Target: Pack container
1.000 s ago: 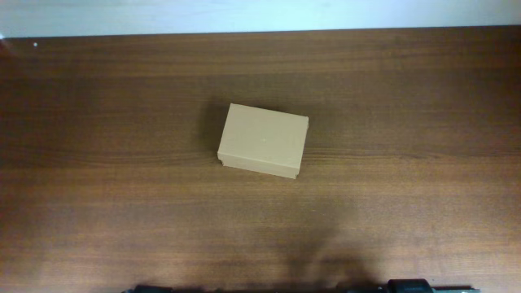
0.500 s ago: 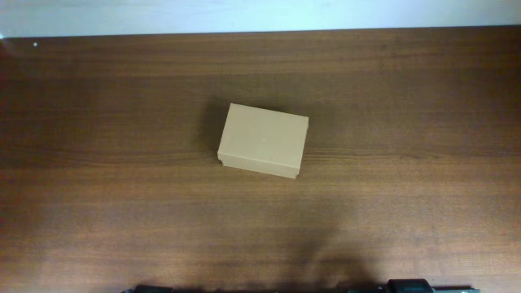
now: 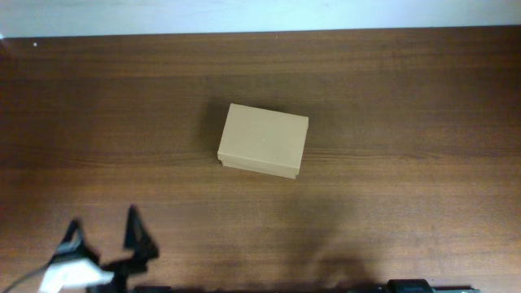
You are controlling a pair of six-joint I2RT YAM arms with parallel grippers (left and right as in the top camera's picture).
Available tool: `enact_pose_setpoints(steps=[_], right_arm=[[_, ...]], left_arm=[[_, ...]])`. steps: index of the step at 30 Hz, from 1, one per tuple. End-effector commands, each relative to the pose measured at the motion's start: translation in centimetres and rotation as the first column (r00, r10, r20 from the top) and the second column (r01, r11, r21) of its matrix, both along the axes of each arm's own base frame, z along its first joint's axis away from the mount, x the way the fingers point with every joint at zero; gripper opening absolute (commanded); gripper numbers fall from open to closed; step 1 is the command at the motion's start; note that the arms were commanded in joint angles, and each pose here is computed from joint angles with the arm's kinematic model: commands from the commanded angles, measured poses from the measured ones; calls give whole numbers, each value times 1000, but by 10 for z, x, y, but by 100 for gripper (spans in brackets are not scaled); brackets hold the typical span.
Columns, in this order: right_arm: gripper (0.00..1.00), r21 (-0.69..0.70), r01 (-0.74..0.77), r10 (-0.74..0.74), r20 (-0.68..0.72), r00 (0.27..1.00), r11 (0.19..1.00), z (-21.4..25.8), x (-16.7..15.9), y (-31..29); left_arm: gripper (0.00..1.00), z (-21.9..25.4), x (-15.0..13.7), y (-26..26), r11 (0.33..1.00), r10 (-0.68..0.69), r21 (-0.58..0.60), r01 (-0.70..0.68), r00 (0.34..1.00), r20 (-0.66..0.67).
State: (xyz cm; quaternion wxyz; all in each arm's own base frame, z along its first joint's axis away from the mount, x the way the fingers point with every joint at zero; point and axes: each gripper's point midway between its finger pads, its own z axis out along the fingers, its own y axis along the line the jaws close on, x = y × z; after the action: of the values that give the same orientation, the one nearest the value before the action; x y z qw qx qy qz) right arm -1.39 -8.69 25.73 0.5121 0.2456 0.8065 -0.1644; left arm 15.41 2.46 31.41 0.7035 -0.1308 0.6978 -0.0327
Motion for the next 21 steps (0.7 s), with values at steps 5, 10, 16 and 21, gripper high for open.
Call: enact_pose_setpoints(steps=[5,10,16,21], right_arm=[[99,1,7,-7,-17,1000,1000,0,0,0],[99,1,7,-7,-17,1000,1000,0,0,0],[99,1,7,-7,-17,1000,1000,0,0,0],[99,1,7,-7,-17,1000,1000,-1,1,0]], left_arm=[[100,-71,62,-27,989,-145,-8,145,989,-11],[100,-103,82,-30,988,-157,-4,157,987,18],[100,-125,87,-26,990,-140,-8,140,990,-10],[100,-143,90,-26,990,-139,-12,139,989,-43]])
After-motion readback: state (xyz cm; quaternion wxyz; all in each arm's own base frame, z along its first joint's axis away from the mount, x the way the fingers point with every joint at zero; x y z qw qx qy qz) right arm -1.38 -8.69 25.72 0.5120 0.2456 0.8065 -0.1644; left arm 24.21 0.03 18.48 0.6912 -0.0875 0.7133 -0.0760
